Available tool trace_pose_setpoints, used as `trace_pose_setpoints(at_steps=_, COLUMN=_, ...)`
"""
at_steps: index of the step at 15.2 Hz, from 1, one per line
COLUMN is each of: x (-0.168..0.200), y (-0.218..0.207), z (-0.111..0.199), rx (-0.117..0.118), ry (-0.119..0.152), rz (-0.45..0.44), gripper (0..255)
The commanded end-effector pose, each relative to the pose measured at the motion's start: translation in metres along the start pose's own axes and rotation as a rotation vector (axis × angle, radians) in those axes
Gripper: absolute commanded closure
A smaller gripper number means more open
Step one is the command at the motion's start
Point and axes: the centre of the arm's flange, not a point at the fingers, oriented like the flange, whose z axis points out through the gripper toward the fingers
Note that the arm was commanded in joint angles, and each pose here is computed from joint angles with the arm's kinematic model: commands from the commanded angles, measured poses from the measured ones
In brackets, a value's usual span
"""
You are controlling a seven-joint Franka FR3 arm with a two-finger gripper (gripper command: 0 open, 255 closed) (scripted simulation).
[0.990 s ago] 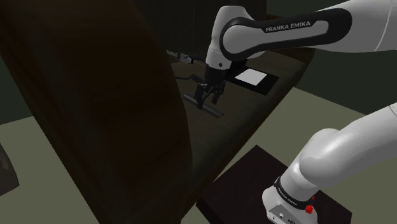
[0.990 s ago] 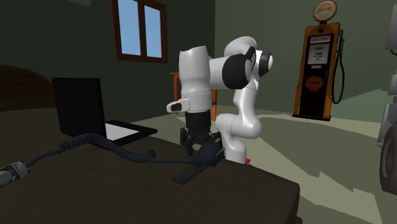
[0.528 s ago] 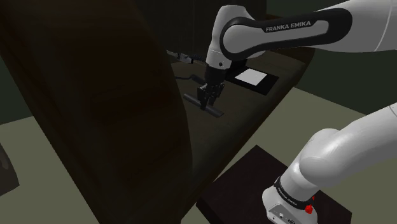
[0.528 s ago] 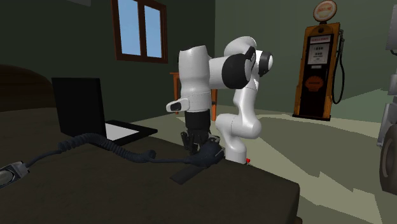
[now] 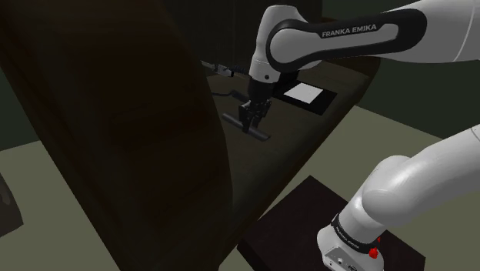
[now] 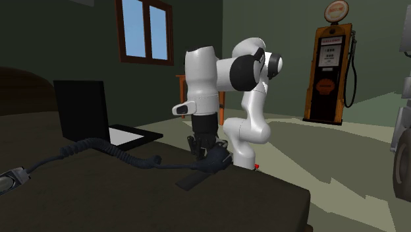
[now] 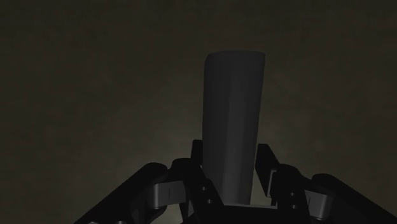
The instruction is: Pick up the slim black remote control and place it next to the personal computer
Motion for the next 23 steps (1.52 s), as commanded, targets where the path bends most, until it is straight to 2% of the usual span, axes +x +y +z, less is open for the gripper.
trace_pose_setpoints(at_steps=1, x=-0.001, y=-0.001, z=-0.007, rx=0.000, ry=-0.002, rz=-0.001, gripper=255)
trace_pose_setpoints(at_steps=23, x=-0.003, y=-0.010, z=-0.123, rx=0.000, ry=-0.002, rz=-0.001, gripper=255)
